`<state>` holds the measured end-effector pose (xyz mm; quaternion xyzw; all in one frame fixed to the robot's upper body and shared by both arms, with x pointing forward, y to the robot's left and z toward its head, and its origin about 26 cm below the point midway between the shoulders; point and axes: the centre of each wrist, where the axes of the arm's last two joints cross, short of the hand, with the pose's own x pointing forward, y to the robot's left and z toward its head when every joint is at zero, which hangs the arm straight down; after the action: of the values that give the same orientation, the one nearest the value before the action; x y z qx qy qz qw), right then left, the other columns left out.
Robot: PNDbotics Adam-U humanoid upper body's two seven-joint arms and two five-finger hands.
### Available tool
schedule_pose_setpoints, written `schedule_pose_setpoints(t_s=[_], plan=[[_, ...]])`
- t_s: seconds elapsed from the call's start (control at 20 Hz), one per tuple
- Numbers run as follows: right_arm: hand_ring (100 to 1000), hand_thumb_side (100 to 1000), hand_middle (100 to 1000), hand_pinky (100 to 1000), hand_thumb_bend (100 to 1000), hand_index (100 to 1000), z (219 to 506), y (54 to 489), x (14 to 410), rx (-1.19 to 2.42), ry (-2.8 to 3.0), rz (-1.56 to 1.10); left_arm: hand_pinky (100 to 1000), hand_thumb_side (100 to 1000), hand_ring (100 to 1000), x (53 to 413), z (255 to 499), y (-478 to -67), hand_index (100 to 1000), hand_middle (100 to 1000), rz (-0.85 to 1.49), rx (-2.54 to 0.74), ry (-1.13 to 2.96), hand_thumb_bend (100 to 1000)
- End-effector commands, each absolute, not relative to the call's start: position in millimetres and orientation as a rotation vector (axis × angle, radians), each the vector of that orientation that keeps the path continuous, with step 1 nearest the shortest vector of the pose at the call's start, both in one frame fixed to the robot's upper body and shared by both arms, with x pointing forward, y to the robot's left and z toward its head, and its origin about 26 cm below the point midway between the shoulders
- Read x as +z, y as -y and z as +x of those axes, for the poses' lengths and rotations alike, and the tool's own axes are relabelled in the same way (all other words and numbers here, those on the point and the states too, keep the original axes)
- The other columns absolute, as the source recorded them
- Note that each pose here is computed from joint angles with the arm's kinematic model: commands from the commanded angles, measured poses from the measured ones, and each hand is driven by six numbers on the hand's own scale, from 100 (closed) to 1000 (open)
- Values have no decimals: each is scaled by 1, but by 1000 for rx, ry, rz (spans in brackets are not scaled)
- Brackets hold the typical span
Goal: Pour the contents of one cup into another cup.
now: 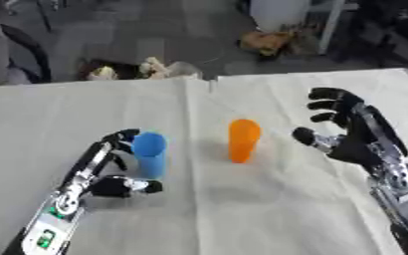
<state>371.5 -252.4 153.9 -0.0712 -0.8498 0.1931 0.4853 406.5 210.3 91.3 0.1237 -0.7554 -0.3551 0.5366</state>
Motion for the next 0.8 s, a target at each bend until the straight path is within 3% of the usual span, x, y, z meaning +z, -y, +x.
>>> schedule_pose_setpoints(t_s=[0.05,0.55,0.8], plan=[[762,406,746,682,806,808,372,254,161,466,2093,-172,479,434,697,97,410,-206,892,713,317,-847,1823,1000],[762,409,746,684,795,810,372,253,161,466,2095,-164,430,419,632,83,413,-198,867,646,338,-808,1807,1000],[761,409,745,684,792,811,372,251,161,468,2097,-157,434,427,640,77,417,-192,867,655,332,-807,1799,1000]])
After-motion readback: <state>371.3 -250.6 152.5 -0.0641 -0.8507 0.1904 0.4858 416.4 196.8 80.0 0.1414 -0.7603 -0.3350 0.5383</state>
